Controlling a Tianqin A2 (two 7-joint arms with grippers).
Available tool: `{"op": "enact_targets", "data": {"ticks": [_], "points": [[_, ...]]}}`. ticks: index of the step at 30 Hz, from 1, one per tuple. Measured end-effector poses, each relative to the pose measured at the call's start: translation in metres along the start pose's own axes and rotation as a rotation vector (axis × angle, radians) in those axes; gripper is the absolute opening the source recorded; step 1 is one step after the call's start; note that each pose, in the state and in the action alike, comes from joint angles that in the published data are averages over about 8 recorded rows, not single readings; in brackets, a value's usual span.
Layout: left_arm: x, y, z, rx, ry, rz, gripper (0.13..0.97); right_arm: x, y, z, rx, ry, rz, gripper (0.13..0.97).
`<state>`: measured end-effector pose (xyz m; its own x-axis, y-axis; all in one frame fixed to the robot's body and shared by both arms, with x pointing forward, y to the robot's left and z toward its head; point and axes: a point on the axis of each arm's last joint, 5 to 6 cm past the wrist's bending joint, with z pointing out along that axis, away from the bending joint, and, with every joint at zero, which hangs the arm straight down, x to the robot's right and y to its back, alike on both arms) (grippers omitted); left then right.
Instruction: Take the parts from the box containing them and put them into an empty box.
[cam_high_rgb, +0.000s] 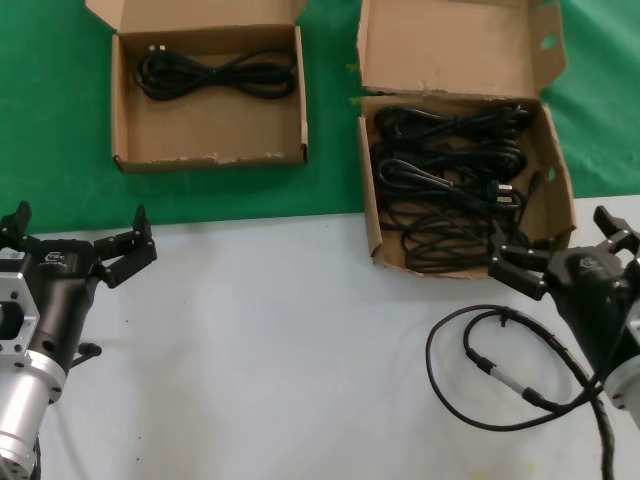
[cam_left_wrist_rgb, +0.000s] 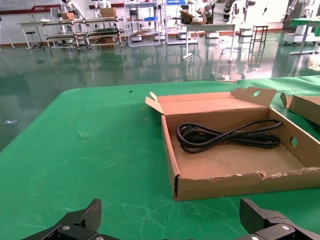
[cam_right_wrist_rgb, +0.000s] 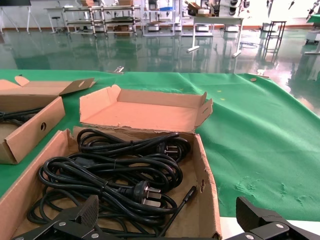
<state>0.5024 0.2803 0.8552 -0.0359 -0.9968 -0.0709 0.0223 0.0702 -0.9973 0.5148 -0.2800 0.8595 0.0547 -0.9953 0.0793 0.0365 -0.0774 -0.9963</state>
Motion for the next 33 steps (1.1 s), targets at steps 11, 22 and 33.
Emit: {"op": "enact_targets", "data": {"ticks": [11, 22, 33], "points": [[0.0, 0.0, 0.0, 0.0, 0.0, 0.0, 0.966, 0.0, 0.0, 0.0, 0.0, 0.0, 0.0, 0.966], [0.0, 0.0, 0.0, 0.0, 0.0, 0.0, 0.966, 0.0, 0.0, 0.0, 0.0, 0.0, 0.0, 0.966], [0.0, 0.0, 0.0, 0.0, 0.0, 0.0, 0.966, 0.0, 0.0, 0.0, 0.0, 0.0, 0.0, 0.966]]}}
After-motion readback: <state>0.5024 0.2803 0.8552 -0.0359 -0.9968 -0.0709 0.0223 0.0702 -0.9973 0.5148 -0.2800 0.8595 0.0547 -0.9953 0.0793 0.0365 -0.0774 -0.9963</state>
